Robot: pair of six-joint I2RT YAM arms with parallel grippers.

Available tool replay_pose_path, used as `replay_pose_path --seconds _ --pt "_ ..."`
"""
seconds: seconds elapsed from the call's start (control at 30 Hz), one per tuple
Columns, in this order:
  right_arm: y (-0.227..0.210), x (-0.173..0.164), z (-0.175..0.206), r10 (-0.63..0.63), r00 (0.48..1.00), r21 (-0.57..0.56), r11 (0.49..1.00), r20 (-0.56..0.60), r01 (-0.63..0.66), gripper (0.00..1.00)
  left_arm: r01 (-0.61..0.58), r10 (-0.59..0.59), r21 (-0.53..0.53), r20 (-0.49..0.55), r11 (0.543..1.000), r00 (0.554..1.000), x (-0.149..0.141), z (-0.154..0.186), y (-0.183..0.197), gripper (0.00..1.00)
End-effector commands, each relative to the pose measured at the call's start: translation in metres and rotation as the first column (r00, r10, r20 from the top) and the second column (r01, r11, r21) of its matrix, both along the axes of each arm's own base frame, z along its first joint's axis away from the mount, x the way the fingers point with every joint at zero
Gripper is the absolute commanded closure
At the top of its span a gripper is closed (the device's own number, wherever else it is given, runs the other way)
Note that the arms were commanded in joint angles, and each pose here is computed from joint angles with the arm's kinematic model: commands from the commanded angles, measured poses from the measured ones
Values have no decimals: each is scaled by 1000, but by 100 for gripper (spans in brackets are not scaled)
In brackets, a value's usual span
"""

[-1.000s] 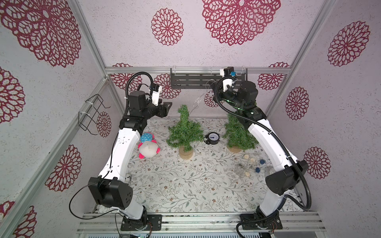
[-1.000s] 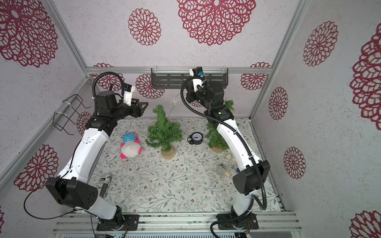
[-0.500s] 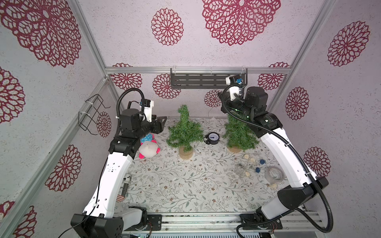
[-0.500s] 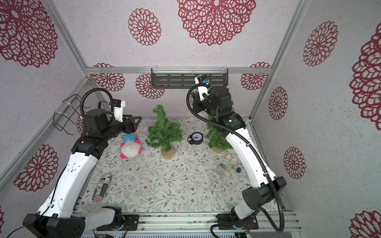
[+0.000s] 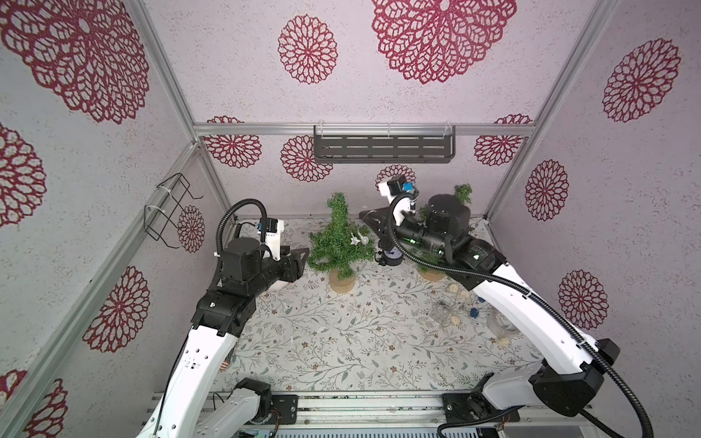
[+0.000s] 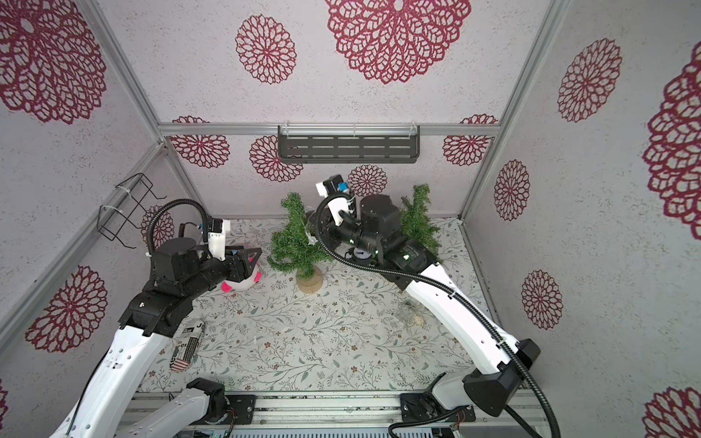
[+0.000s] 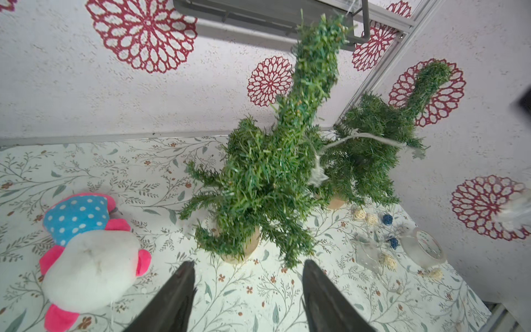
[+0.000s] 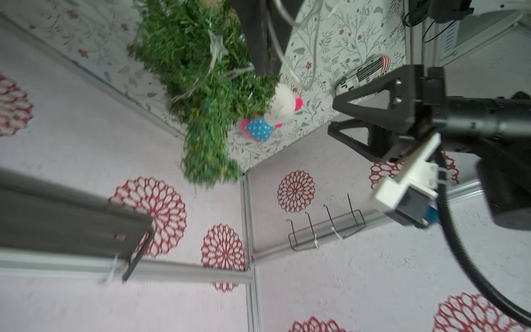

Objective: Wrap string light around the christmas tree
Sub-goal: Wrap the light string around the Christmas tree.

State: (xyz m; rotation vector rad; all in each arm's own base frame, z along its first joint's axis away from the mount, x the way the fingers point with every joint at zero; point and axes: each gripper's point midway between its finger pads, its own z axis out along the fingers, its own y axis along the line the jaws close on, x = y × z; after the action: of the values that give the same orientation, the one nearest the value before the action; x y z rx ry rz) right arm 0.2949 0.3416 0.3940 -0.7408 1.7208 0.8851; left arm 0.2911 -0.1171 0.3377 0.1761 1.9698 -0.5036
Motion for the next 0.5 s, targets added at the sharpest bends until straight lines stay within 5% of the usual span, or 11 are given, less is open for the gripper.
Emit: replay_pose_path --seconds 0.0,0.1,0.47 --pt "3 -12 -4 11 999 105 994 -51 -6 100 1 -1 -2 -27 1000 1000 -15 -10 -3 38" --pt "8 -12 -39 -10 993 87 996 -114 20 100 -4 3 -14 -65 1000 998 -22 -27 -8 38" --pt "15 -53 -134 -3 967 105 994 -256 31 100 -61 -2 -307 -201 950 980 -31 -64 -40 33"
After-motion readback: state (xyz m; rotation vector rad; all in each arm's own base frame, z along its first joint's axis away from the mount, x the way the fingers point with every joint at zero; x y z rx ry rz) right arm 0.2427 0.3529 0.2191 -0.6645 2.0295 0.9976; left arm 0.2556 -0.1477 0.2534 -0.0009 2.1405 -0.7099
